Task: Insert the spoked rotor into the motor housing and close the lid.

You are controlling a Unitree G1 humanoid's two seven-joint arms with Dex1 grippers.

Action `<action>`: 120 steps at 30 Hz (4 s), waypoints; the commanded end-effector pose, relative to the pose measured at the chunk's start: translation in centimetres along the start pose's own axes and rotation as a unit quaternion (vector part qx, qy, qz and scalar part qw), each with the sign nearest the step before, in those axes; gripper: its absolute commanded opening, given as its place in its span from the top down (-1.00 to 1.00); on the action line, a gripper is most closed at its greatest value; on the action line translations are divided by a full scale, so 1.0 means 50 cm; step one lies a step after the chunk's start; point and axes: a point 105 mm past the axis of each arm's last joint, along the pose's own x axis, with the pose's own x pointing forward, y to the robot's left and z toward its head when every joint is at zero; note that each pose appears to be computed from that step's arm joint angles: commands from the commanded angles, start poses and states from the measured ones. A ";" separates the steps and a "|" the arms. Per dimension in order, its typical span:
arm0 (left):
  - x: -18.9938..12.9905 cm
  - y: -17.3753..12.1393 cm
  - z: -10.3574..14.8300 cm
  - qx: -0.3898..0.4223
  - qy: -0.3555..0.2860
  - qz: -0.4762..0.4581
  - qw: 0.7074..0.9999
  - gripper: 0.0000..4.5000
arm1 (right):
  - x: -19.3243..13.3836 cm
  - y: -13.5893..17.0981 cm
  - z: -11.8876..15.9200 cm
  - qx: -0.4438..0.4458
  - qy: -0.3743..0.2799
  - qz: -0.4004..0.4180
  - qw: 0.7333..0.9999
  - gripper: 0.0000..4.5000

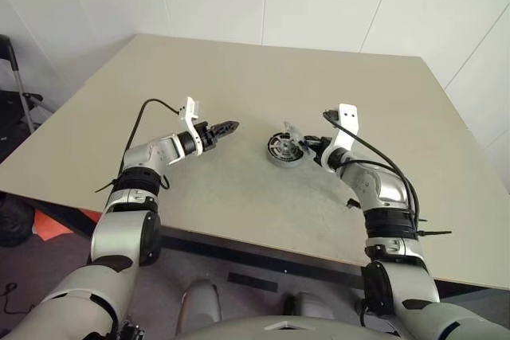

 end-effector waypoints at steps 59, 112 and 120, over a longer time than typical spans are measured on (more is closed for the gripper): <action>0.007 -0.023 0.012 0.029 0.009 -0.018 0.999 -0.09 | -0.046 0.102 0.018 -0.171 -0.067 0.175 0.967 -0.96; -0.003 -0.012 0.023 0.031 -0.002 -0.003 1.000 -0.09 | 0.005 0.062 -0.041 -0.211 -0.011 0.113 0.971 -0.31; -0.004 -0.012 0.023 0.030 -0.004 -0.003 1.000 -0.09 | 0.003 0.054 -0.051 -0.223 0.011 0.114 0.968 -0.31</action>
